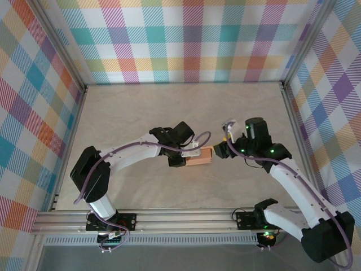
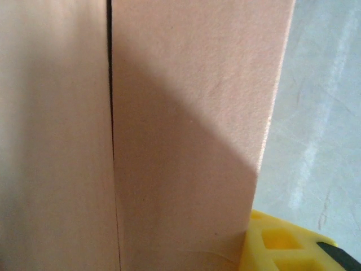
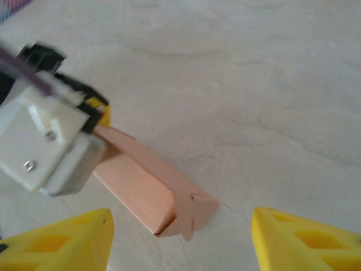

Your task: Fold the paper box

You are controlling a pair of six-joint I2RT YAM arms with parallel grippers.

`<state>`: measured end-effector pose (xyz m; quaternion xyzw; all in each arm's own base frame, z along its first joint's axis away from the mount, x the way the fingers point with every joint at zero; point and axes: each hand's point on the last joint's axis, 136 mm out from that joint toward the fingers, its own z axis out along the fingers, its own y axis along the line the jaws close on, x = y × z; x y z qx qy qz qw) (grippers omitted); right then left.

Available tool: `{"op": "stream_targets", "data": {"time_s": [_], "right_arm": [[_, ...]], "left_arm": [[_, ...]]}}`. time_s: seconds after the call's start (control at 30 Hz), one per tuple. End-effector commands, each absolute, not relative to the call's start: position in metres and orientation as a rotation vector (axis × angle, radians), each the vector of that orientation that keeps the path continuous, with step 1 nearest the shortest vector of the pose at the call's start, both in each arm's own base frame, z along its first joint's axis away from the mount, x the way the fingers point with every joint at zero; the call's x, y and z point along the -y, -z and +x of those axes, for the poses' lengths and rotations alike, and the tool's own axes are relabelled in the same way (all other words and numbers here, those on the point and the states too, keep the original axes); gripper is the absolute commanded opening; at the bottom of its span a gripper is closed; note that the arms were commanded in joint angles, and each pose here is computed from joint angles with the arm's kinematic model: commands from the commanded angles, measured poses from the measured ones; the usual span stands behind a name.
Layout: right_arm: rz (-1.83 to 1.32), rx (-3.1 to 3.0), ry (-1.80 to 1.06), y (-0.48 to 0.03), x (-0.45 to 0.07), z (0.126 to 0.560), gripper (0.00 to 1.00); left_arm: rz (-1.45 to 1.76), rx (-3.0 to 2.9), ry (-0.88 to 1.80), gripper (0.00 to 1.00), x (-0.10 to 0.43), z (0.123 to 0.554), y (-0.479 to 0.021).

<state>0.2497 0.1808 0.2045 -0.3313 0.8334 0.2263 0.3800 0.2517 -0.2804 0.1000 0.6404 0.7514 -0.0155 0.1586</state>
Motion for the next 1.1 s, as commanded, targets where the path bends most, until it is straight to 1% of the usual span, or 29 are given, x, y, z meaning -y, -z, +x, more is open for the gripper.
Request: {"op": "stream_targets", "data": {"time_s": [0.0,0.1,0.17,0.4,0.5,0.87,0.9,1.07], "right_arm": [[-1.011,-2.083,-0.481,-0.201,-0.183,0.247,0.54],[-1.051,-2.085,-0.493,-0.199,-0.189,0.248,0.34],[-1.069,-2.093,-0.497,-0.195,-0.192,0.249,0.33],[-1.120,-2.128,-0.523,-0.179,-0.200,0.248,0.33],[-1.112,-2.150,-0.529,-0.175,-0.202,0.251,0.30],[-1.111,-2.181,-0.530,-0.168,-0.202,0.253,0.01],[-1.112,-2.186,-0.529,-0.167,-0.202,0.252,0.00],[-1.109,-2.193,-0.529,-0.166,-0.200,0.249,0.00]], "left_arm": [[1.866,-2.210,0.112,0.36,0.275,0.241,-0.099],[1.877,-2.225,0.124,0.36,0.274,0.240,-0.097],[1.879,-2.228,0.132,0.36,0.275,0.240,-0.096],[1.888,-2.242,0.137,0.36,0.275,0.240,-0.092],[1.898,-2.244,0.149,0.36,0.276,0.239,-0.091],[1.903,-2.247,0.164,0.36,0.278,0.238,-0.091],[1.903,-2.250,0.164,0.36,0.278,0.238,-0.090],[1.893,-2.253,0.187,0.37,0.281,0.238,-0.090]]}}
